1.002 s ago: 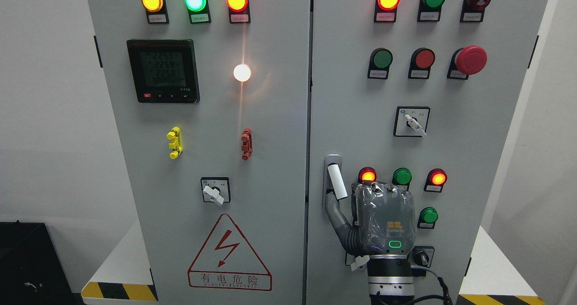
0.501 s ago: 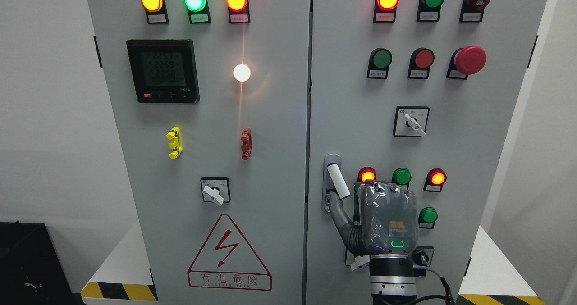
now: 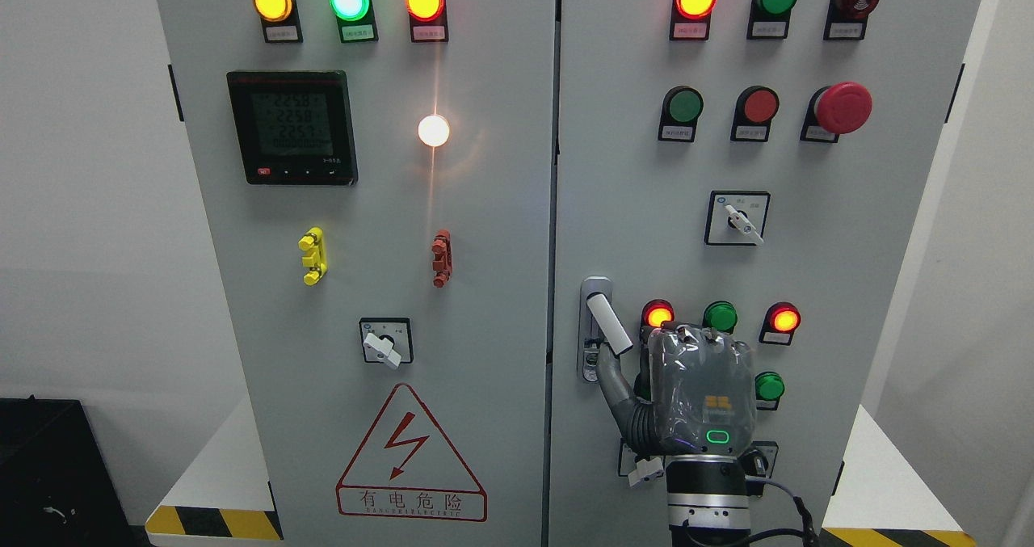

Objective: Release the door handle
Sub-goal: 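Rotate the handle with the right hand toward horizontal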

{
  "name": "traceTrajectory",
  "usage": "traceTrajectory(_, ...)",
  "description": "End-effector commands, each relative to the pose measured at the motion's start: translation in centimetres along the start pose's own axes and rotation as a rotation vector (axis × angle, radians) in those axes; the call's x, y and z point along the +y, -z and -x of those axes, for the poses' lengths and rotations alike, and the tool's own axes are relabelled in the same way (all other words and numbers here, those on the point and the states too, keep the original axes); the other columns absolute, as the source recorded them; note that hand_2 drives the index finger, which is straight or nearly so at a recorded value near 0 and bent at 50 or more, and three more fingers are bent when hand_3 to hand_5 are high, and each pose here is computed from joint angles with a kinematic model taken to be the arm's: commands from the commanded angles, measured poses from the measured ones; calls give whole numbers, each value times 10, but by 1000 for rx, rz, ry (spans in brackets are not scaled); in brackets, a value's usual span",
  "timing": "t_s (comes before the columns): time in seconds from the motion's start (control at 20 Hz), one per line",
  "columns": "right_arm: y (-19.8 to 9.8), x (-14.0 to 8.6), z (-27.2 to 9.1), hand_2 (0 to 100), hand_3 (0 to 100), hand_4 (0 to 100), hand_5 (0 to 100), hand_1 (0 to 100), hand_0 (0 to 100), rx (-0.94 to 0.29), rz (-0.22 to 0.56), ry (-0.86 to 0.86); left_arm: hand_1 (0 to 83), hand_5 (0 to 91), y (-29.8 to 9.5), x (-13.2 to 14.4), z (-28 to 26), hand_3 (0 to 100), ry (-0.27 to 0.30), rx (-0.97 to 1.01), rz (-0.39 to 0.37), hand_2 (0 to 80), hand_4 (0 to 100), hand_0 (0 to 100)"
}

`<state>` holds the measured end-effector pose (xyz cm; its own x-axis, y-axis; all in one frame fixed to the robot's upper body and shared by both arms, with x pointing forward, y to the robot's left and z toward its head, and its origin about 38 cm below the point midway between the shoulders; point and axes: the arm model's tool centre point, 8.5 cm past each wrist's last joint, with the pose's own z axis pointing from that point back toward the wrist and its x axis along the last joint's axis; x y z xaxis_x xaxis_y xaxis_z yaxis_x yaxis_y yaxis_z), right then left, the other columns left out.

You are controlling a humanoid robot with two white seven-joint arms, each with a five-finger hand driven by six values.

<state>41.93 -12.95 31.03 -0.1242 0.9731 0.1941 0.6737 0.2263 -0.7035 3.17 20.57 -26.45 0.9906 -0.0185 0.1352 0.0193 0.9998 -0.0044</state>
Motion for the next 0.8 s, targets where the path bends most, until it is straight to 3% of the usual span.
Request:
traceTrajectory(0.0,0,-1,1,1000,1000,1000,1000,449,551,3,0,0,556,0,-1,0,11,0,-1,17,0,0,0,120)
traceTrajectory(0.75,1,-4,2,1000,1000,1000,1000,419,566,5,15,4,556,0,-1,0,11,0,-3,17,0,0,0,120)
